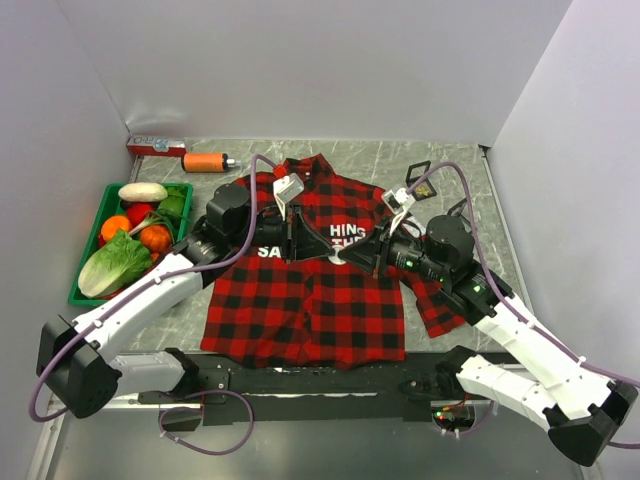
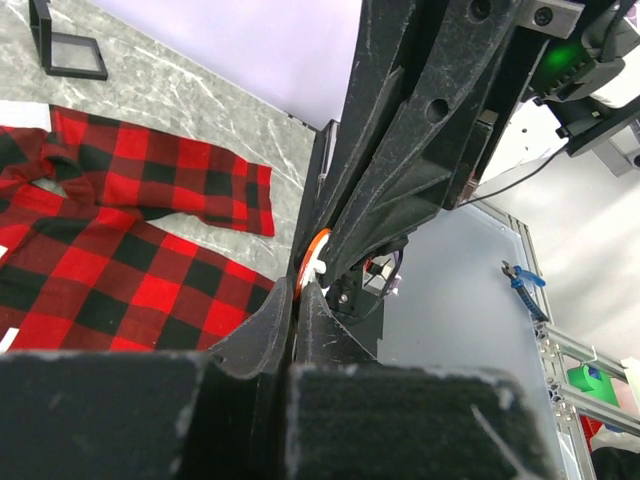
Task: Pin the brooch onto the clothing
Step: Open the brooch, then cross the brooch over the flattened clothing.
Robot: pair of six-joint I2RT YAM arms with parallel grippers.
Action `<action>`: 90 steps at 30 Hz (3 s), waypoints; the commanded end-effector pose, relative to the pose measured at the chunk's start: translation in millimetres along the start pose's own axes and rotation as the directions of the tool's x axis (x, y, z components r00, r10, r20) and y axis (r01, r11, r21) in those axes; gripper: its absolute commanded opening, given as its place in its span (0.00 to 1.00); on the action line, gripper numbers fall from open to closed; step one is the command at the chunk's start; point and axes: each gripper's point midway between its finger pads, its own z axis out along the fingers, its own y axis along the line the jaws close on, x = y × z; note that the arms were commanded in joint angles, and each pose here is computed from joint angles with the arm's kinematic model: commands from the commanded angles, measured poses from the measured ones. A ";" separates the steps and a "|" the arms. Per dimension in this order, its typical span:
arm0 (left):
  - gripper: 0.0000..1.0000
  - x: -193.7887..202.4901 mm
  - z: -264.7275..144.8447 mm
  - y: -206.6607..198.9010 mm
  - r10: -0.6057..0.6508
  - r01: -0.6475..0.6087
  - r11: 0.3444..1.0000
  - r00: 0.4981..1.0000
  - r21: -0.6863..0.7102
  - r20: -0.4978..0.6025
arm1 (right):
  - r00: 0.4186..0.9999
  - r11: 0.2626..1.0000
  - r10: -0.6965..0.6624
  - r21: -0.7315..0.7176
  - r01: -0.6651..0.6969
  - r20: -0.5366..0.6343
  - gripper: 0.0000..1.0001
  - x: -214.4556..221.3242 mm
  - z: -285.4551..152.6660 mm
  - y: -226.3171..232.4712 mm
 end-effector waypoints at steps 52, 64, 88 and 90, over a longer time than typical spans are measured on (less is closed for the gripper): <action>0.01 -9.3 -21.6 92.9 0.063 -0.025 0.841 0.997 -0.541 0.052 | 0.986 0.911 -0.040 0.412 -0.029 0.160 0.56 -20.0 -53.6 -62.7; 0.01 2.9 -8.4 190.6 0.075 -0.325 0.428 0.943 -0.843 -0.326 | 0.974 0.820 -0.142 0.573 0.016 0.175 0.57 -32.7 -39.7 -107.0; 0.01 73.4 70.4 312.5 -0.106 -0.524 0.187 0.830 -0.831 -0.548 | 0.942 0.613 -0.148 0.775 -0.153 0.303 0.62 -11.0 -123.2 -185.1; 0.01 77.1 75.9 315.5 -0.108 -0.517 0.201 0.833 -0.832 -0.543 | 0.940 0.573 -0.157 0.803 -0.164 0.304 0.63 -11.0 -133.7 -188.9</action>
